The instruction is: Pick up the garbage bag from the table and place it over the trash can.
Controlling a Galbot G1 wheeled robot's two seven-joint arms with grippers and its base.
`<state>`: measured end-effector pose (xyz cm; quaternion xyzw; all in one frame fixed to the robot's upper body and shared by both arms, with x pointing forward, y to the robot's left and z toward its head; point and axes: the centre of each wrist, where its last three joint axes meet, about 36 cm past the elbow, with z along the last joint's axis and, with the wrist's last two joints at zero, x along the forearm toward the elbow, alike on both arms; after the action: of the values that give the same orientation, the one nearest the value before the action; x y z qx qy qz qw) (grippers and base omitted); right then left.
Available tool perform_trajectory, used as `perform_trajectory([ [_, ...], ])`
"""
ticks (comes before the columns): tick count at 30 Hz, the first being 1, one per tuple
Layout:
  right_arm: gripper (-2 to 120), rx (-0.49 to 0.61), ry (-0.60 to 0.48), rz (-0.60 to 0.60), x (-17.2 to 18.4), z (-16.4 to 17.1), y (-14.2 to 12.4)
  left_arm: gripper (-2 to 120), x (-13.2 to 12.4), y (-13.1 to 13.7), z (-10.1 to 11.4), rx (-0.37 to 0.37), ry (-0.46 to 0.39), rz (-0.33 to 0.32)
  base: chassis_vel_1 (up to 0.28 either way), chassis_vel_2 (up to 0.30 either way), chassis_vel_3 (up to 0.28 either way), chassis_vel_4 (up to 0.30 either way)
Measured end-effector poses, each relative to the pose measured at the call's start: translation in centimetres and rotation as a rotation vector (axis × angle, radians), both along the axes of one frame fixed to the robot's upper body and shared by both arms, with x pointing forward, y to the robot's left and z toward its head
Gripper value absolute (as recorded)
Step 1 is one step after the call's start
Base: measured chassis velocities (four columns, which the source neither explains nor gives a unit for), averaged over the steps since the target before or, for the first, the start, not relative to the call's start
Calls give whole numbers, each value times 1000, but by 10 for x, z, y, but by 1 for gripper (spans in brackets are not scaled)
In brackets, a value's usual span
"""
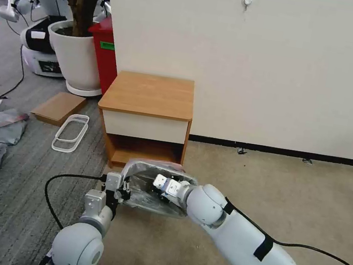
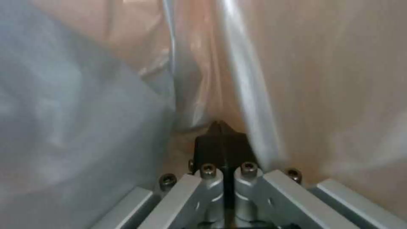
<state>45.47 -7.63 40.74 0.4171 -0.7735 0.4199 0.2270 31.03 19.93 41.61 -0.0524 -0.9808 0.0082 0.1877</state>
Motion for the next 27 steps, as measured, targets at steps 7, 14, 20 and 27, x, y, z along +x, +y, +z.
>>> perform_trajectory([
  [7,0,-31,-22,-3,-5,-8,5,1,2,-4,1,-14,-3,-1,0,0,0,0],
  [14,0,-63,-14,-15,-3,-23,10,1,2,-11,0,-35,4,-9,0,0,0,0],
  [20,0,-88,5,-37,4,-34,4,1,1,-12,1,-49,11,-10,0,0,0,0],
  [27,0,-100,33,-55,9,-45,3,1,-2,-14,2,-69,29,-19,0,0,0,0],
])
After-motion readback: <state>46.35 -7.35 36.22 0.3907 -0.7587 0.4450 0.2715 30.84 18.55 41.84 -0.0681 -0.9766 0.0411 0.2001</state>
